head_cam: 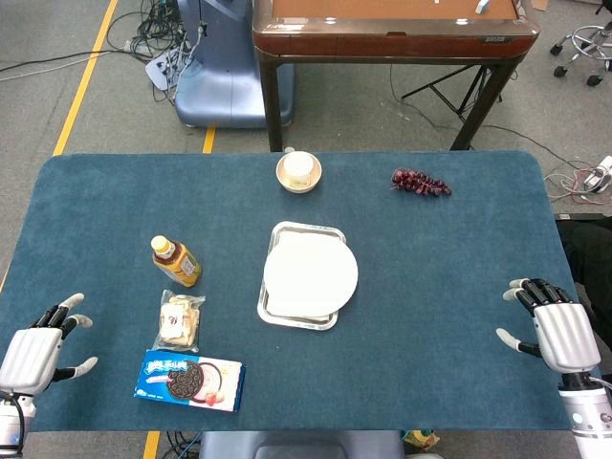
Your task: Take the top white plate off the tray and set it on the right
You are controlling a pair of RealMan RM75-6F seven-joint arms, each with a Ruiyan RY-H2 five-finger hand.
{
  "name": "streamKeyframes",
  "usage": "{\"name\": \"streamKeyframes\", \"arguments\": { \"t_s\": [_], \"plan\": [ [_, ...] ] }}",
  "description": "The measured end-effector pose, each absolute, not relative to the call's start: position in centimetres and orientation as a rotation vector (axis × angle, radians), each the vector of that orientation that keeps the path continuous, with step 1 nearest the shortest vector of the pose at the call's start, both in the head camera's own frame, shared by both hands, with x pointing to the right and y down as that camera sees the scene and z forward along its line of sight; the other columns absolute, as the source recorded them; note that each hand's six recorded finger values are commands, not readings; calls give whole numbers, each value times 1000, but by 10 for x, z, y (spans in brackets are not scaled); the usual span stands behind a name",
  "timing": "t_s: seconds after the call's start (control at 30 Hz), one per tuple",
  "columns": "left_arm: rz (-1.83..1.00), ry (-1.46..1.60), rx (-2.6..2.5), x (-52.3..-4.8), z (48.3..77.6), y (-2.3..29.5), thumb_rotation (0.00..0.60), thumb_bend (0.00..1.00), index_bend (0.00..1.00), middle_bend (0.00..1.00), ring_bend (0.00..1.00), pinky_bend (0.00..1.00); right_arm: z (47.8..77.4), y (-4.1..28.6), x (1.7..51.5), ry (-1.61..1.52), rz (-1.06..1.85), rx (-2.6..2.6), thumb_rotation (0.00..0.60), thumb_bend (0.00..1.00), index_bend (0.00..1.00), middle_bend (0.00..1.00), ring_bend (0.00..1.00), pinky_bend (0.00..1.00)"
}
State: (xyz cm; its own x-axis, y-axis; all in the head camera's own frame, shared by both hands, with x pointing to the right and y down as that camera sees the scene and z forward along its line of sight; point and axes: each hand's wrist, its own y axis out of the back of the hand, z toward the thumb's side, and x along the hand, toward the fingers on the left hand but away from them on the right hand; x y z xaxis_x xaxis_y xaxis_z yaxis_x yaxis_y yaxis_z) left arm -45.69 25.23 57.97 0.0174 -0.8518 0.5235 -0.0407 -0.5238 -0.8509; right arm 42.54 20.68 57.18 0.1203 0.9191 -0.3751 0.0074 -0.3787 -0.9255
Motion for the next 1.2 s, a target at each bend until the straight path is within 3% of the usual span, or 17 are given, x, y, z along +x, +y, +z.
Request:
{"name": "streamKeyframes", "arguments": {
  "t_s": [0.57,0.93,1.2],
  "plan": [
    [-1592,944,-1636,-461,576,257,600,103,407,164,191,382,582,199,412,-897,1341,-1601,600,180,474,337,253,336],
    [-1599,942,-1633,-461,577,257,600,102,407,165,191,384,603,169,386,-662,1293,-1617,600,171,480,263,214,320],
    [-1604,939,-1634,-460,577,258,600,102,407,165,192,385,628,144,352,-502,1233,-1597,600,93,479,232,183,305]
  ]
}}
